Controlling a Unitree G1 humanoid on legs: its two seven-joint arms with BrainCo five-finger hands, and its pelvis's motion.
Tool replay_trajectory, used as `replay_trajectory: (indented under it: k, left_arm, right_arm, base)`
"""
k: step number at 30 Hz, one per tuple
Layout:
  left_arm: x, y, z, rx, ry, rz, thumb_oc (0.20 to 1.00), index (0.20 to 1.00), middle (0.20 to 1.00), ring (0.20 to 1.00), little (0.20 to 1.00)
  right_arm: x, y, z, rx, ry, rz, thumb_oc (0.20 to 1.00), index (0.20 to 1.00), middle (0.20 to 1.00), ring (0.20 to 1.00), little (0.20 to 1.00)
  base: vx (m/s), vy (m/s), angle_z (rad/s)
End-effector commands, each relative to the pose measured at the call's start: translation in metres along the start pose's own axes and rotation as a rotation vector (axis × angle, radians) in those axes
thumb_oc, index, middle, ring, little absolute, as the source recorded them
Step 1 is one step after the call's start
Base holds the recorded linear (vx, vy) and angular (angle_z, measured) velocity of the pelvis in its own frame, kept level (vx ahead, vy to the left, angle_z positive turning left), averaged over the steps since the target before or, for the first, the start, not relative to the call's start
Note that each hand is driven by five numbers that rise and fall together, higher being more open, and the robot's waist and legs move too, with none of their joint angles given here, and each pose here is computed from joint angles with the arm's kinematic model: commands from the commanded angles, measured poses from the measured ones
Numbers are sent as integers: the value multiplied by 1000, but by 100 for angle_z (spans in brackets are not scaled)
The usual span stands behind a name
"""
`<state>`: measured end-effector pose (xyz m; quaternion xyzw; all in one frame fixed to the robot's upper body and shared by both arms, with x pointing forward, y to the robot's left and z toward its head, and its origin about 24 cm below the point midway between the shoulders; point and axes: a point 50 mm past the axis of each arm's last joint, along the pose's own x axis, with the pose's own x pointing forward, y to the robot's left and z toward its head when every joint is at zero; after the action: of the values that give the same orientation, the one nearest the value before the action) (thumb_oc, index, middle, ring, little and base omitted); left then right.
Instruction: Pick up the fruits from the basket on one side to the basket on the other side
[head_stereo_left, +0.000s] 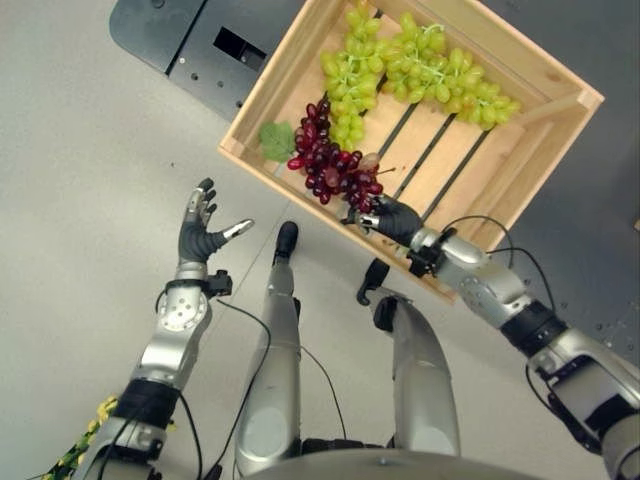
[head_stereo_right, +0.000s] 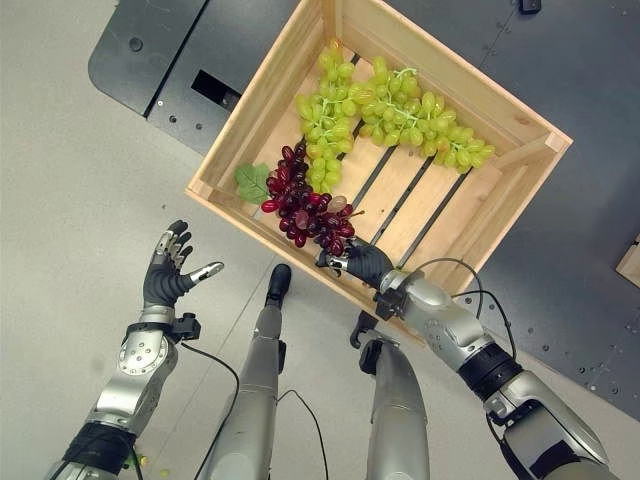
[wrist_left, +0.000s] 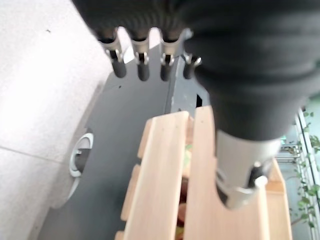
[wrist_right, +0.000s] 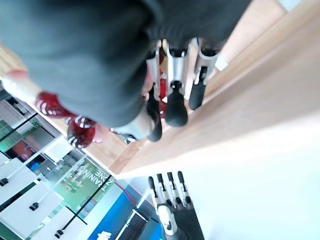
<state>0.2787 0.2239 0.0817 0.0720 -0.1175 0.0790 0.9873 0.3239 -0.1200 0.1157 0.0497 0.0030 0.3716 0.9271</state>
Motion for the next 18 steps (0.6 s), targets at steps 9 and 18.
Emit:
replay_trajectory:
  k: [9, 18]
  left_arm:
    - [-7, 17, 14, 17, -81, 37, 1000, 1000, 1000, 1000, 1000]
    - [-10, 38, 23, 117, -127, 118, 1000, 1000, 1000, 1000, 1000]
  right_arm:
    - [0, -6, 74, -481, -128, 4, 1000, 1000, 1000, 1000, 1000]
    - [-27, -36, 176, -1393, -198, -433, 1000, 1000, 1000, 1000, 1000]
  base:
    - [-8, 11, -6]
    - [-4, 3, -2]
